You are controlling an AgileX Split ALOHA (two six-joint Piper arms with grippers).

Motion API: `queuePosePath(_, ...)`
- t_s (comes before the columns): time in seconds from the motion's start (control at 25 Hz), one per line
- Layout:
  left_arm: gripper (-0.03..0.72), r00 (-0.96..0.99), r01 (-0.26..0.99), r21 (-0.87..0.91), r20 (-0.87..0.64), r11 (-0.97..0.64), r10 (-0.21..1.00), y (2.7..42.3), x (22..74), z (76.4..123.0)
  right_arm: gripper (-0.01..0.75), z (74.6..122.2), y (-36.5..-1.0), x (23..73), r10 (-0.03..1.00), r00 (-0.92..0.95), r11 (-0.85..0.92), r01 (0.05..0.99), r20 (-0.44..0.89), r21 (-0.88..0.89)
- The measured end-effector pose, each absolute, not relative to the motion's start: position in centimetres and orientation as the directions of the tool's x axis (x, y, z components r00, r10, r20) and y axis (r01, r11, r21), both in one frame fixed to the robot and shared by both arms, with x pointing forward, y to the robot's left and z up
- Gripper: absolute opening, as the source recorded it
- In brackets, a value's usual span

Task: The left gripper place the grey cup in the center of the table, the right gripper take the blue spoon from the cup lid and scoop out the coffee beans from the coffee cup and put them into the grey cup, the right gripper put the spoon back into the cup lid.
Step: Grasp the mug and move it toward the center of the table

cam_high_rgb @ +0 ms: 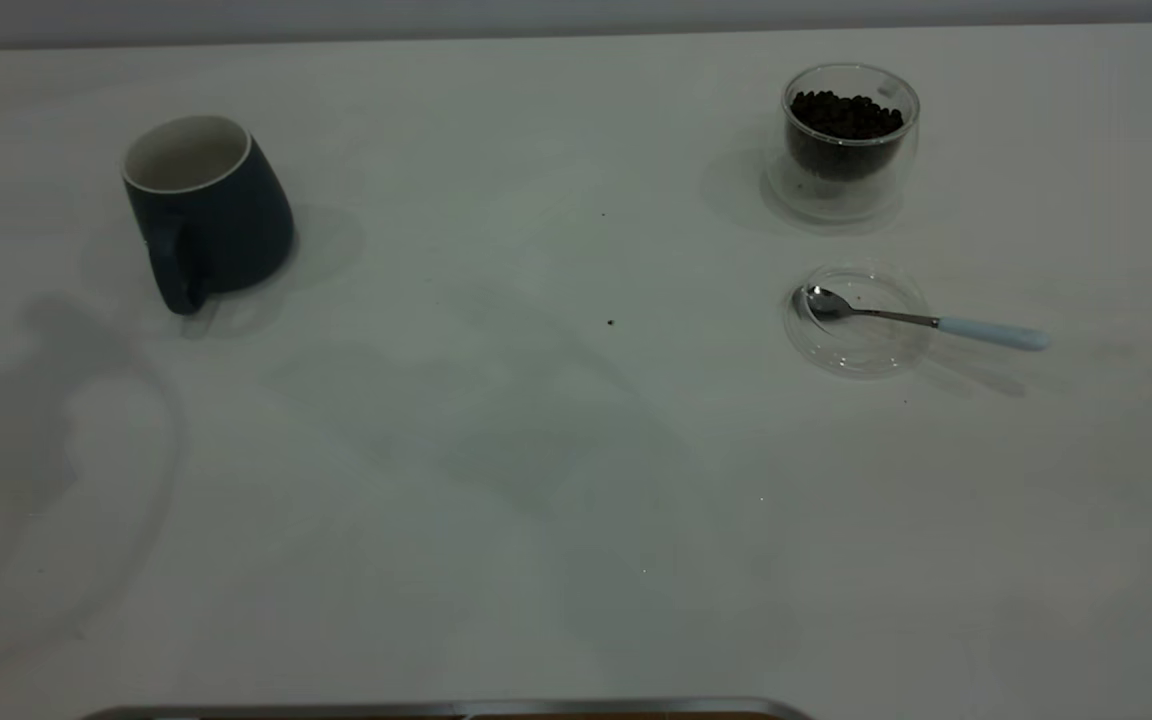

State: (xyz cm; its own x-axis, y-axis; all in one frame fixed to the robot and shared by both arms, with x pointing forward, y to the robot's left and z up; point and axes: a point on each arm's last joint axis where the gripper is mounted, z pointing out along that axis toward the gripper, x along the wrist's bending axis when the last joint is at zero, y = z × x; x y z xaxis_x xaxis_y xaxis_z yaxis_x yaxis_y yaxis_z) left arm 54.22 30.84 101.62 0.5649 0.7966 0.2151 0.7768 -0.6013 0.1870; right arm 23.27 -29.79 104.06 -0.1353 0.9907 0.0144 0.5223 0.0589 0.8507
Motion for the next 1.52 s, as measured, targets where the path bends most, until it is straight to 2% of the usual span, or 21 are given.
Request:
queuePosePath(0.16, 0.567, 0.675, 0.692, 0.126, 0.239, -0.711, 0.698, 31.0, 57.3, 98.5, 0.575, 104.1, -29.8, 23.3, 0.991, -0.135, 0.059, 0.522, 0.014, 0.851)
queuePosePath(0.44, 0.567, 0.761, 0.586, 0.027, 0.323, -0.81, 0.562, 31.8, 61.4, 93.6, 0.575, 104.1, -29.8, 23.3, 0.991, -0.135, 0.059, 0.522, 0.014, 0.851)
queuePosePath(0.6, 0.567, 0.794, 0.527, 0.031, 0.339, -0.85, 0.504, 31.7, 62.8, 90.0, 0.575, 104.1, -29.8, 23.3, 0.991, -0.135, 0.059, 0.522, 0.014, 0.851)
queuePosePath(0.92, 0.567, 0.871, 0.336, -0.009, 0.383, -0.942, 0.307, 31.1, 64.3, 83.9, 0.575, 104.1, -29.8, 23.3, 0.991, -0.135, 0.059, 0.522, 0.014, 0.851)
queuePosePath(1.2, 0.567, 0.873, 0.187, 0.048, 0.451, -0.981, 0.189, 27.5, 65.1, 82.0, 0.575, 104.1, -29.8, 23.3, 0.991, -0.135, 0.059, 0.522, 0.014, 0.851)
queuePosePath(1.52, 0.567, 0.878, 0.012, 0.074, 0.477, -0.997, 0.046, 20.6, 64.5, 81.9, 0.575, 104.1, -29.8, 23.3, 0.991, -0.135, 0.059, 0.522, 0.014, 0.851)
